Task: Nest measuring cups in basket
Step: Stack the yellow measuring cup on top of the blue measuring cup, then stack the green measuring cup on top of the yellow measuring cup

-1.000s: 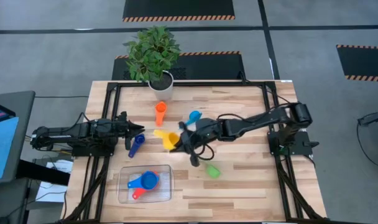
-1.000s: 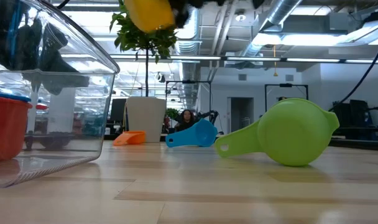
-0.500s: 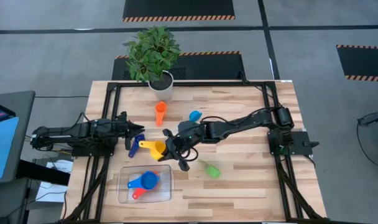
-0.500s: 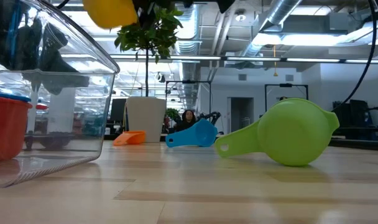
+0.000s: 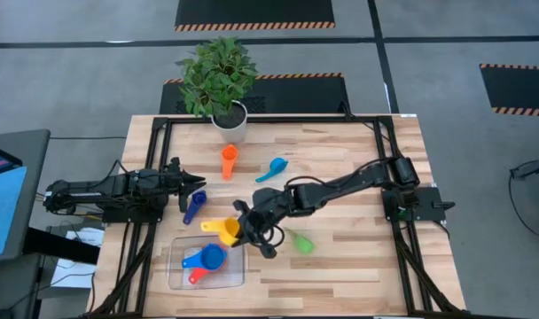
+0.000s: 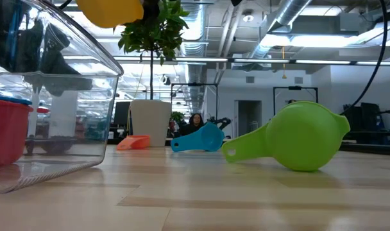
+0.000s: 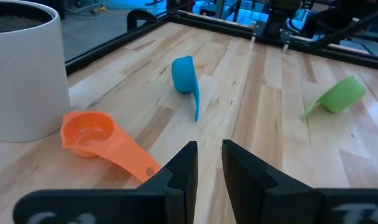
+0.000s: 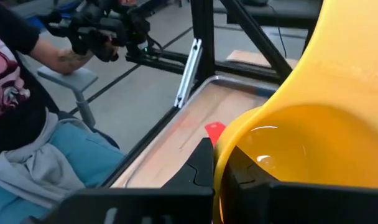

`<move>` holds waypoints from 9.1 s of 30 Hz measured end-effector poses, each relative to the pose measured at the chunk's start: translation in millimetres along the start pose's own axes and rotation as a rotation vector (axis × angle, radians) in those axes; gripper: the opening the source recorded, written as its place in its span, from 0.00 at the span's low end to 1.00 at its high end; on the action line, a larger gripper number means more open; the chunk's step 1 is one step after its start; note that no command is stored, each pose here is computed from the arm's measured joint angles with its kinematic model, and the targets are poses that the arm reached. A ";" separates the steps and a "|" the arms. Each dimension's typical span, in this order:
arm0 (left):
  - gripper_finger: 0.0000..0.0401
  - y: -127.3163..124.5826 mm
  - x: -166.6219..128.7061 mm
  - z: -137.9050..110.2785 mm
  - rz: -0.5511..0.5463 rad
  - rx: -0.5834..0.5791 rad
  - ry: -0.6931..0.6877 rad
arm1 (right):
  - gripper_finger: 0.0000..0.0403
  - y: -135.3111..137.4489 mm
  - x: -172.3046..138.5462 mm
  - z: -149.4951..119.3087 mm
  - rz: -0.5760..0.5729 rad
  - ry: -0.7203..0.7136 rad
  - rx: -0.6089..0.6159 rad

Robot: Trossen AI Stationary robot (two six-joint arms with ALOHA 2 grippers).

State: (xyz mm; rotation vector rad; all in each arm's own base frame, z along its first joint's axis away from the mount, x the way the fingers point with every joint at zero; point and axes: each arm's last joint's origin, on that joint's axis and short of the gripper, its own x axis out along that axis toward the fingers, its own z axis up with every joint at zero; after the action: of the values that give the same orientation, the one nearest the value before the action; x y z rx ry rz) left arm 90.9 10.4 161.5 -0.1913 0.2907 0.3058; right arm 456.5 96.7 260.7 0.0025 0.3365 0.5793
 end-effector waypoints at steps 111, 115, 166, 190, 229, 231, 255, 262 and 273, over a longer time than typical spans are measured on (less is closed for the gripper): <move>0.15 0.1 0.0 0.1 0.003 0.031 0.000 | 0.27 -16.4 113.5 -36.5 -0.021 0.184 -0.017; 0.15 0.1 0.0 0.0 0.003 0.031 0.001 | 0.32 -17.9 113.1 -36.1 -0.025 0.179 -0.025; 0.15 -0.1 0.7 -1.2 -0.002 0.044 0.018 | 0.24 4.0 -114.2 -78.3 -1.072 1.388 0.358; 0.15 -0.2 1.5 -1.5 0.000 0.036 0.025 | 0.20 149.3 -105.8 -107.4 -0.648 0.422 0.596; 0.15 -0.1 1.5 -1.3 0.002 0.033 0.024 | 0.20 144.7 -77.2 -142.1 -0.717 0.491 0.611; 0.15 -0.2 1.5 -1.3 0.001 0.032 0.023 | 0.20 141.4 -73.2 -144.5 -0.700 0.495 0.633; 0.15 -0.1 1.5 -1.4 0.001 0.033 0.024 | 0.20 70.7 -89.8 -139.5 -0.915 0.639 0.419; 0.15 -0.1 1.5 -1.4 0.001 0.041 0.025 | 0.17 27.4 -107.9 -132.2 -1.011 0.691 0.491; 0.15 -0.1 1.5 -1.8 0.002 0.045 0.028 | 0.38 -20.4 -152.5 -139.6 -1.092 0.938 0.564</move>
State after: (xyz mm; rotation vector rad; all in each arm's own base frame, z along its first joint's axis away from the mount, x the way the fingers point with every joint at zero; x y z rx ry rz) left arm 91.8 10.3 159.5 -0.1511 0.3249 0.2984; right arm 304.3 -15.2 174.2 0.0862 1.2945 -0.6647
